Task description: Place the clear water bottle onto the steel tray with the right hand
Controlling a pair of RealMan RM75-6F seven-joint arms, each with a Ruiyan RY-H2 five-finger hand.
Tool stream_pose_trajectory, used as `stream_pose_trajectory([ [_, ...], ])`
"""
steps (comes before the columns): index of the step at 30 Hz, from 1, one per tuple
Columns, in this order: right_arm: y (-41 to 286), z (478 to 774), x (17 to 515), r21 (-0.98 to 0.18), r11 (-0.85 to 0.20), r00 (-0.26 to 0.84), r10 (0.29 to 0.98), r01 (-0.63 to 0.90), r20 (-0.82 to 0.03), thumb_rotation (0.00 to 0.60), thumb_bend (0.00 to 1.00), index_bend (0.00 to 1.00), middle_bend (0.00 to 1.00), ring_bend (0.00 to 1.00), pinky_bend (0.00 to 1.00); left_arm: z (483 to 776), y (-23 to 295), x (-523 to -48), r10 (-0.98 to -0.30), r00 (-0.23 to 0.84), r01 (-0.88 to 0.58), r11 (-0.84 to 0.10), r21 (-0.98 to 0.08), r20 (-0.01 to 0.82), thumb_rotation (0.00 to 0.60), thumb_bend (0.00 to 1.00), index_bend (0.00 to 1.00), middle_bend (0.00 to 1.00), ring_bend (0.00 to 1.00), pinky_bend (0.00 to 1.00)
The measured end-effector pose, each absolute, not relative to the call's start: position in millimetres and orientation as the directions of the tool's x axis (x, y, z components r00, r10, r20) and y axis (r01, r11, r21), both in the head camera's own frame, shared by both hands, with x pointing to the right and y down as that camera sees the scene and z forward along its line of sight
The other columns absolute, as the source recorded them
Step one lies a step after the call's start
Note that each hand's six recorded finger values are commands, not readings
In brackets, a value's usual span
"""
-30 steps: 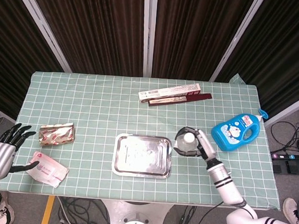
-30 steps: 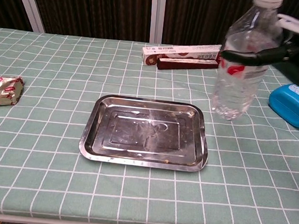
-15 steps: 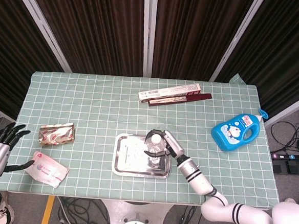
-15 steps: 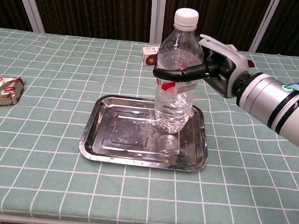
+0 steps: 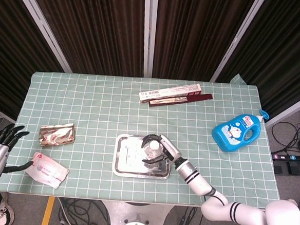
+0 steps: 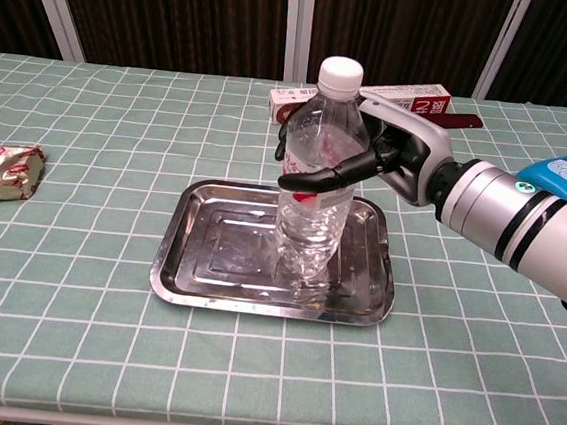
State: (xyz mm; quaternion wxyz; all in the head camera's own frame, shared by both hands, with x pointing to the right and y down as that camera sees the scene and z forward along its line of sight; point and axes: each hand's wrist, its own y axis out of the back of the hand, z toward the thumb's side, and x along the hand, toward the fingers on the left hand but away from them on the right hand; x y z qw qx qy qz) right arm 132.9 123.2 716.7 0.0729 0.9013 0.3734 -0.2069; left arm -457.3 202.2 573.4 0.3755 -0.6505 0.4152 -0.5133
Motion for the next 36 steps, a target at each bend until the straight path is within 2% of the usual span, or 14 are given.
stream_pose_trajectory([
  [4, 125.1, 717.7, 134.7, -0.020, -0.728, 0.647, 0.622, 0.685, -0.441, 0.600, 0.00, 0.26, 0.36, 0.12, 0.21, 573.6, 202.1, -457.7, -0.926, 0.125, -0.157, -0.373, -0.915, 0.356, 0.494, 0.09, 0.26, 0.23, 0.10, 0.18],
  [8, 126.1, 714.7, 136.1, -0.031, -0.745, 0.660, 0.609, 0.666, -0.440, 0.600, 0.00, 0.08, 0.21, 0.02, 0.11, 573.1, 202.7, -457.5, -0.926, 0.126, -0.156, -0.372, -0.915, 0.355, 0.489, 0.09, 0.26, 0.23, 0.10, 0.18],
  [11, 124.3, 710.4, 139.2, -0.053, -0.753, 0.663, 0.607, 0.655, -0.438, 0.600, 0.00, 0.00, 0.13, 0.00, 0.02, 572.0, 202.2, -456.6, -0.928, 0.127, -0.159, -0.368, -0.916, 0.351, 0.490, 0.09, 0.26, 0.23, 0.10, 0.18],
  [15, 119.2, 700.4, 150.4, -0.125, -0.773, 0.661, 0.604, 0.622, -0.446, 0.600, 0.00, 0.00, 0.06, 0.00, 0.00, 571.3, 201.4, -455.6, -0.928, 0.129, -0.158, -0.367, -0.917, 0.349, 0.488, 0.09, 0.26, 0.23, 0.10, 0.18],
  [19, 111.0, 684.5, 178.0, -0.245, -0.801, 0.642, 0.588, 0.546, -0.492, 0.600, 0.00, 0.00, 0.02, 0.00, 0.00, 571.5, 201.1, -454.2, -0.927, 0.131, -0.155, -0.368, -0.917, 0.350, 0.475, 0.09, 0.26, 0.23, 0.10, 0.18],
  [23, 101.1, 662.5, 225.9, -0.403, -0.817, 0.573, 0.576, 0.411, -0.583, 0.600, 0.00, 0.00, 0.00, 0.00, 0.00, 571.6, 201.6, -452.9, -0.926, 0.133, -0.152, -0.371, -0.916, 0.353, 0.472, 0.09, 0.26, 0.23, 0.10, 0.18],
  [28, 99.2, 636.8, 280.3, -0.570, -0.792, 0.455, 0.599, 0.217, -0.659, 0.600, 0.00, 0.00, 0.01, 0.00, 0.00, 572.4, 202.9, -451.3, -0.925, 0.130, -0.147, -0.373, -0.916, 0.356, 0.468, 0.09, 0.26, 0.23, 0.10, 0.18],
  [32, 114.1, 618.8, 311.7, -0.697, -0.716, 0.366, 0.659, 0.039, -0.656, 0.600, 0.00, 0.00, 0.02, 0.00, 0.00, 571.7, 203.5, -450.0, -0.926, 0.128, -0.139, -0.371, -0.918, 0.355, 0.465, 0.09, 0.26, 0.23, 0.10, 0.18],
  [36, 123.1, 598.4, 339.2, -0.810, -0.577, 0.297, 0.760, -0.100, -0.578, 0.600, 0.00, 0.00, 0.02, 0.00, 0.00, 571.6, 203.3, -449.7, -0.924, 0.126, -0.128, -0.377, -0.917, 0.362, 0.463, 0.09, 0.26, 0.23, 0.10, 0.18],
])
